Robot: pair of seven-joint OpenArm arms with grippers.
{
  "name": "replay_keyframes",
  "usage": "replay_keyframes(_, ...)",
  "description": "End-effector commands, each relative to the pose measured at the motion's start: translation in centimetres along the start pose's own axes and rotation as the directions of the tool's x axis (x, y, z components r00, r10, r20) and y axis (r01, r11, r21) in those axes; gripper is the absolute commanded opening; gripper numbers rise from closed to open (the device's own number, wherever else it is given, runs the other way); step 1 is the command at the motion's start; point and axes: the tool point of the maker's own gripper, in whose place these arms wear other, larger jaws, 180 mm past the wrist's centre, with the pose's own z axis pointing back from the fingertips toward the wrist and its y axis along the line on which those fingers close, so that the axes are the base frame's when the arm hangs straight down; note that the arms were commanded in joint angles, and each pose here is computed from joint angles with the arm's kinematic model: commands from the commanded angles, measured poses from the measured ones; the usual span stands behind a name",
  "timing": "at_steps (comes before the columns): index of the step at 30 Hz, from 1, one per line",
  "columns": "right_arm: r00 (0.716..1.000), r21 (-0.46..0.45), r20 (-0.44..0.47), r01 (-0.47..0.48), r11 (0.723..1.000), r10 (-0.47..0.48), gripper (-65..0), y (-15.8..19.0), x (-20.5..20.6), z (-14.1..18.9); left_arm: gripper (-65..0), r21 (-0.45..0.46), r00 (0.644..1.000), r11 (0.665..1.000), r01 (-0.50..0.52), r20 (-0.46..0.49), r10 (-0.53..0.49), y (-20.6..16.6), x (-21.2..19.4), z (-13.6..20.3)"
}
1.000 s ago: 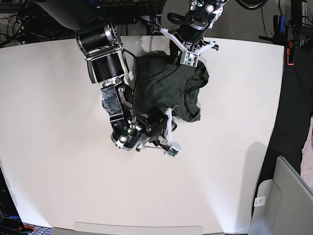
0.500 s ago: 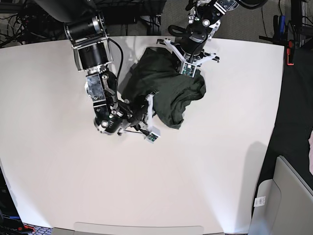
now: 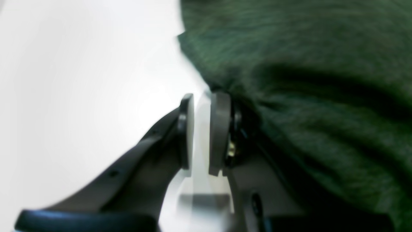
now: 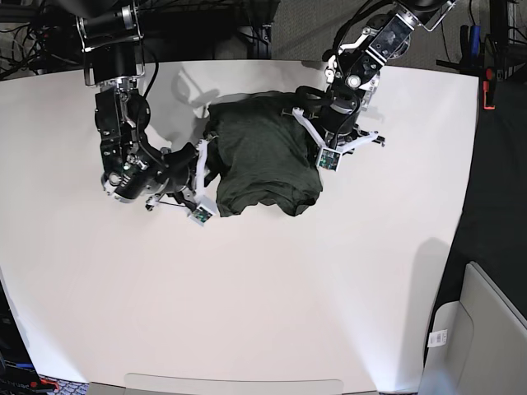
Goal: Fold the T-shirt properly
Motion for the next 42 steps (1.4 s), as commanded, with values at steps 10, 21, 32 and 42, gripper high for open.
replay_keyframes(10,0.969,-0.151,0.242,-0.015,0.988,0.052,-57.6,-1.2,4.1,7.1,-57.6,0.040,0.993,0.997,-0.072,0.101,0.067,2.2,4.4,1.0)
replay_keyframes(21,0.956,0.111,0.292,-0.048,0.993,0.014,-57.6,7.1,6.2,4.2,-57.6,0.252,0.950,0.920,-0.300,0.165,0.264,10.5,3.5,4.2)
replay_keyframes(32,0.991,0.202,0.050,0.108,0.974,-0.120,-57.6,5.0,0.0,-2.6,-57.6,0.254,0.951,0.918,-0.304,0.137,0.277,10.1,2.2,4.5)
replay_keyframes(42,0.952,0.253,0.291,0.020,0.967,-0.096,-57.5,6.4,5.7,1.5,-57.6,0.240,0.946,0.919,-0.311,0.170,0.276,10.0,3.4,5.0)
